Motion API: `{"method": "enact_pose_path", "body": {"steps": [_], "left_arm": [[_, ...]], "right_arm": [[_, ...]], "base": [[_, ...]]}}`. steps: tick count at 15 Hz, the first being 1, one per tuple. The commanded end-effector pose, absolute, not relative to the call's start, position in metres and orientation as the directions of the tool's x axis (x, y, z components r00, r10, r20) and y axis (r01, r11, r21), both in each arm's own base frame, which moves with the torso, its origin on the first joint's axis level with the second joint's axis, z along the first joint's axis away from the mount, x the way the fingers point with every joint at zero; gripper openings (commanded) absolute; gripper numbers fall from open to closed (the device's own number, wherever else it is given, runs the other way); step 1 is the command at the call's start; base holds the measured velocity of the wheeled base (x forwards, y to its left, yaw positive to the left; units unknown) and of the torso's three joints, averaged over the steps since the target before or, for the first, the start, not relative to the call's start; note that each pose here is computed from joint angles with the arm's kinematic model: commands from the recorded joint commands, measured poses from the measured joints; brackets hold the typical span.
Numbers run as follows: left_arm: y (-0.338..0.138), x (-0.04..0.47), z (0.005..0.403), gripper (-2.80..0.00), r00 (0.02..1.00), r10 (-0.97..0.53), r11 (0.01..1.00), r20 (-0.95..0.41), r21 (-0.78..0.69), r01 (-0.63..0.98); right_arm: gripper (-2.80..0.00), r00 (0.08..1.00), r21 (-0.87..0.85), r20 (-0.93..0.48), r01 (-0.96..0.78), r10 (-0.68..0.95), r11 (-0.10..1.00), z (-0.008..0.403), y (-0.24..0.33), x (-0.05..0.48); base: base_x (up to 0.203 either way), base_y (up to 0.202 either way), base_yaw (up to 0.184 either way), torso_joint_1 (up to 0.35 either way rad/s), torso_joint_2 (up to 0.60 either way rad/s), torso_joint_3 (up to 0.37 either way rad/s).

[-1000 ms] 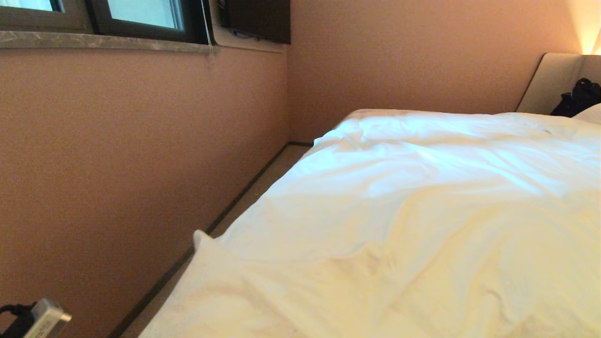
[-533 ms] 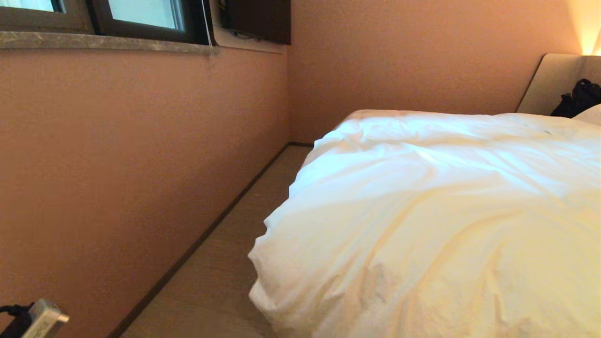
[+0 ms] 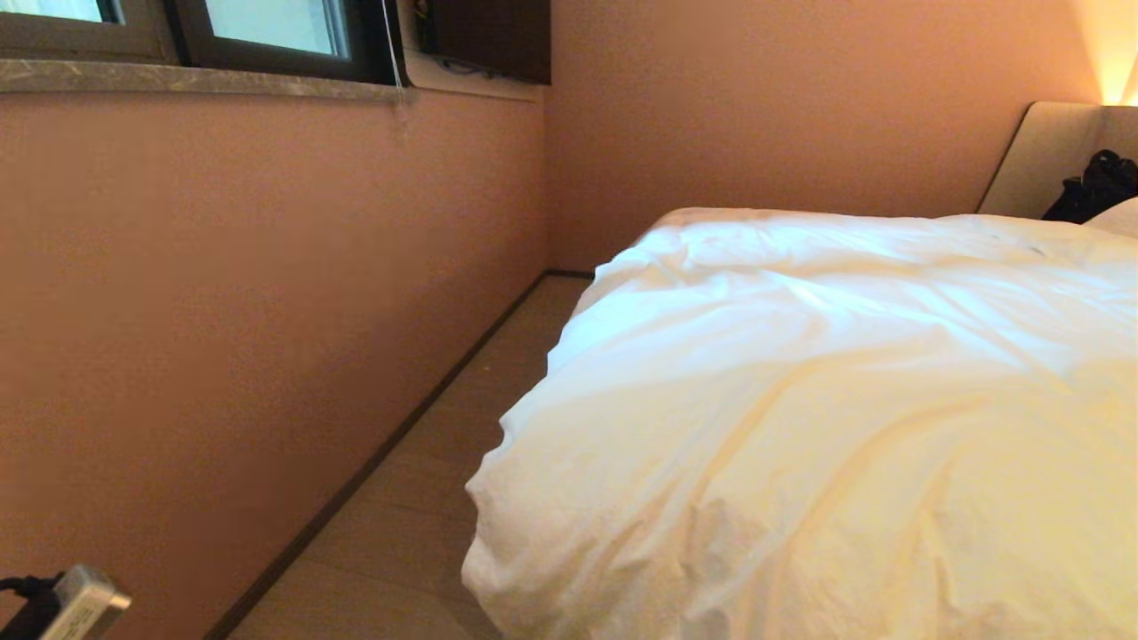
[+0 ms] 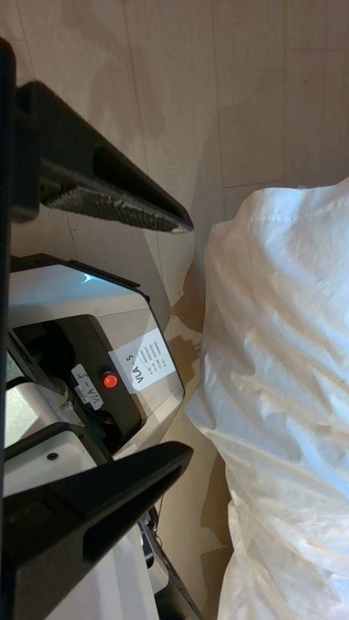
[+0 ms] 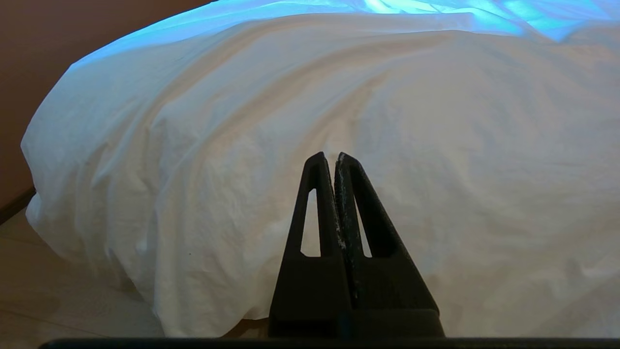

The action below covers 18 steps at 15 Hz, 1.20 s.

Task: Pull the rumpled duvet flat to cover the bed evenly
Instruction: Flatten the corners of the folded blanket

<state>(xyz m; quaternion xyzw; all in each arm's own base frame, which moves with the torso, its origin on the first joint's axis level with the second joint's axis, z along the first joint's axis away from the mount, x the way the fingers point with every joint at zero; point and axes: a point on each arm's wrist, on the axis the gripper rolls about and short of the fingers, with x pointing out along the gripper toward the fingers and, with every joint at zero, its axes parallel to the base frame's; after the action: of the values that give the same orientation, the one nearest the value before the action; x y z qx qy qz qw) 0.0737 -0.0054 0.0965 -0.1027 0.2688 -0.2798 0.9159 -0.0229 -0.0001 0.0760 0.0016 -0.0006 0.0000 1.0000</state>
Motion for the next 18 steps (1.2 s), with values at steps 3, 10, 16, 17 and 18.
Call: {"method": "enact_pose_path", "body": {"steps": [3, 10, 16, 17, 18], "left_arm": [[-0.005, 0.076, 0.097, 0.00, 0.695, -0.568, 0.822, -0.440, -0.347, 0.452], [0.001, 0.117, 0.108, -2.80, 0.669, -0.566, 0.813, -0.481, -0.459, 0.359], [0.010, 0.188, 0.153, -2.80, 0.711, -0.577, 0.789, -0.401, -0.501, 0.357], [0.012, 0.207, 0.158, -2.80, 0.708, -0.585, 0.783, -0.396, -0.504, 0.365], [0.014, 0.226, 0.160, -2.80, 0.699, -0.598, 0.774, -0.393, -0.511, 0.374]], "right_arm": [[-2.80, 1.000, 0.003, 0.002, 0.000, 0.000, 1.000, 0.076, 0.000, -0.023], [-2.80, 1.000, 0.003, 0.002, -0.002, 0.002, 1.000, 0.076, 0.000, -0.023], [-2.80, 1.000, 0.003, 0.002, 0.000, 0.000, 1.000, 0.076, 0.000, -0.023], [-2.80, 1.000, 0.003, 0.002, 0.000, 0.000, 1.000, 0.076, 0.000, -0.023], [-2.80, 1.000, 0.003, 0.002, -0.002, 0.002, 1.000, 0.076, 0.000, -0.023]], "base": [[0.000, 0.000, 0.000, 0.000, 0.00, 0.000], [0.000, 0.000, 0.000, 0.000, 0.00, 0.000], [0.000, 0.000, 0.000, 0.000, 0.00, 0.000], [0.000, 0.000, 0.000, 0.000, 0.00, 0.000], [0.000, 0.000, 0.000, 0.000, 0.00, 0.000]]}}
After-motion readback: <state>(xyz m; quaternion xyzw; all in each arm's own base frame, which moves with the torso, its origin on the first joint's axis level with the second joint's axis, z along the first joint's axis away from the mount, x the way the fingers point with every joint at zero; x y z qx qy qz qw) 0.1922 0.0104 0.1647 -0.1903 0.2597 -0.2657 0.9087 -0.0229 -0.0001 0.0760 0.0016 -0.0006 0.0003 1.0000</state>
